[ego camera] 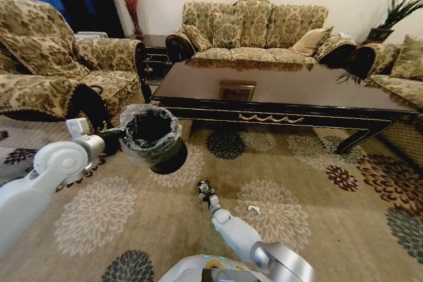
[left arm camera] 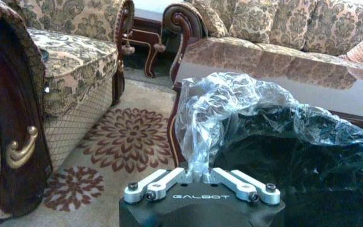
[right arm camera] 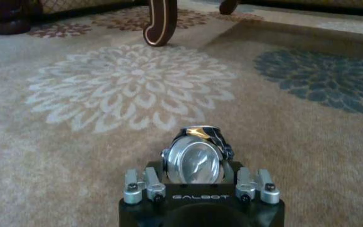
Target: Move to the front of the table and pick up the trash from the floor, then place it into the trash bin.
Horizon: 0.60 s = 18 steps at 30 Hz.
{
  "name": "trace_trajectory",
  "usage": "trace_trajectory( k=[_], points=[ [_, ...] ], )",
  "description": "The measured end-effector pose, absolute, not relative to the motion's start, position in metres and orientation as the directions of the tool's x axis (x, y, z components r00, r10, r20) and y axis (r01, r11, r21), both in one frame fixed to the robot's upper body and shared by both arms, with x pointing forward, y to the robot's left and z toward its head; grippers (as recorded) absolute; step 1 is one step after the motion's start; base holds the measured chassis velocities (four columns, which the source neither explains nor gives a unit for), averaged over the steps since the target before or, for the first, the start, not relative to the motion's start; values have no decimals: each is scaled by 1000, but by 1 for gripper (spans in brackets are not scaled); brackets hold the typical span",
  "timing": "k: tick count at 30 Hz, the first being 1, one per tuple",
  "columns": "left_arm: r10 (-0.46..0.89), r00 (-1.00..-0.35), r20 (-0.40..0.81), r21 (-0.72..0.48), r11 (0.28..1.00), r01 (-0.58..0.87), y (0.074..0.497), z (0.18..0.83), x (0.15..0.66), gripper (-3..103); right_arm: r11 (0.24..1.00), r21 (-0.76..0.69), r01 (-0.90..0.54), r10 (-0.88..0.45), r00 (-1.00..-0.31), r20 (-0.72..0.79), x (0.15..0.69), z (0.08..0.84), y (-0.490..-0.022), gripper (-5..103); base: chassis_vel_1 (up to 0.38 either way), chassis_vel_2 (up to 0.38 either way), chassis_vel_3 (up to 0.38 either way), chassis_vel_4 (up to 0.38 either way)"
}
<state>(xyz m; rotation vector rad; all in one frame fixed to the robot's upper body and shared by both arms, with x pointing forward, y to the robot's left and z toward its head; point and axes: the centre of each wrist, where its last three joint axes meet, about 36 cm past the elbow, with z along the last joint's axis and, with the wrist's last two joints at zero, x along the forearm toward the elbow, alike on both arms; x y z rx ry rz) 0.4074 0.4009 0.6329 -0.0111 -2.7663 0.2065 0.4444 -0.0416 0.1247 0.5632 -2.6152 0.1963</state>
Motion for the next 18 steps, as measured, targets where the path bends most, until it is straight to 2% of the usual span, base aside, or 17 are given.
trace_trajectory(
  k=[8, 11, 18],
  points=[
    [35, -931, 363, -146, 989, -19, 400, 630, 408, 4, 905, 10, -426, -400, -841, 366, 456, 150, -23, 62, 0, 0, 0, 0],
    [32, -928, 370, -141, 990, -22, 400, 625, 410, 4, 912, 7, -410, -390, -861, 327, 466, 163, -53, 59, 0, 0, 0, 0],
    [40, -925, 377, -141, 990, -14, 396, 620, 413, 4, 922, -8, -386, -361, -870, 336, 467, 159, -72, 60, 0, 0, 0, 0]
  ],
)
